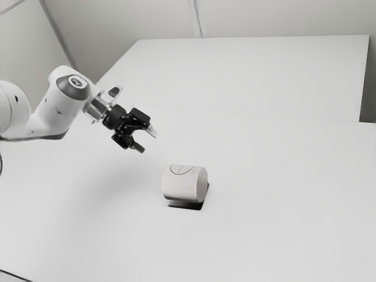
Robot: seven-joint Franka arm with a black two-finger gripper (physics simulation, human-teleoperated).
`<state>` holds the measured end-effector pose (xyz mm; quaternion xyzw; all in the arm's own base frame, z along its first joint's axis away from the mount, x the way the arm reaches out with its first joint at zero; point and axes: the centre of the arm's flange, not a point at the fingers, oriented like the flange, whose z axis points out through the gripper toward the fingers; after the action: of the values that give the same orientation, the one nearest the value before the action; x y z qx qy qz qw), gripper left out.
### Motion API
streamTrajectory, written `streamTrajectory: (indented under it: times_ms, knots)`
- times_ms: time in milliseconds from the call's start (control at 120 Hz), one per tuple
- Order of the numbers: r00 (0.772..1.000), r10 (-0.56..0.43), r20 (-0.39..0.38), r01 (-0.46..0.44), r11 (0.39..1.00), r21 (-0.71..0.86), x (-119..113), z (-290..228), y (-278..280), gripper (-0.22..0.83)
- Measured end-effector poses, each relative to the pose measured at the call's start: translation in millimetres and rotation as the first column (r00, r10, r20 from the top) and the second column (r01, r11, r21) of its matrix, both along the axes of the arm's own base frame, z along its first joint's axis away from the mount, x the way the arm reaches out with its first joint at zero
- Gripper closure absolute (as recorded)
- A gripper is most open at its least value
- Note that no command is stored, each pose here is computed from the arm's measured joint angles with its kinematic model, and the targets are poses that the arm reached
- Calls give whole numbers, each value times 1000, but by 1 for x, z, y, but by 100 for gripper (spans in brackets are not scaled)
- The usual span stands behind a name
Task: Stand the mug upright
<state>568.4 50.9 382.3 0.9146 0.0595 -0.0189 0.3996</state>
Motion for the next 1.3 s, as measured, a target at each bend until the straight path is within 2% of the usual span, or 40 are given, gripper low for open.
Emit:
streamTrajectory:
  times_ms: [300,542,575,725,842,958,1108,1208,1300]
  knots:
    - [999,31,7,-28,963,-266,-30,-88,-27,0]
    - [994,23,107,18,928,-372,-31,-105,-42,0]
    - [992,20,122,29,924,-382,-31,-106,-43,4]
    - [981,2,194,78,912,-402,-31,-106,-46,44]
    - [970,-10,244,113,904,-413,-31,-103,-47,61]
    - [954,-33,297,161,893,-420,-30,-95,-57,70]
    - [922,-59,382,220,892,-395,-27,-68,-63,75]
    - [881,-156,447,298,916,-268,-15,-35,-58,76]
    - [835,-313,452,383,921,-71,-2,-6,-48,77]
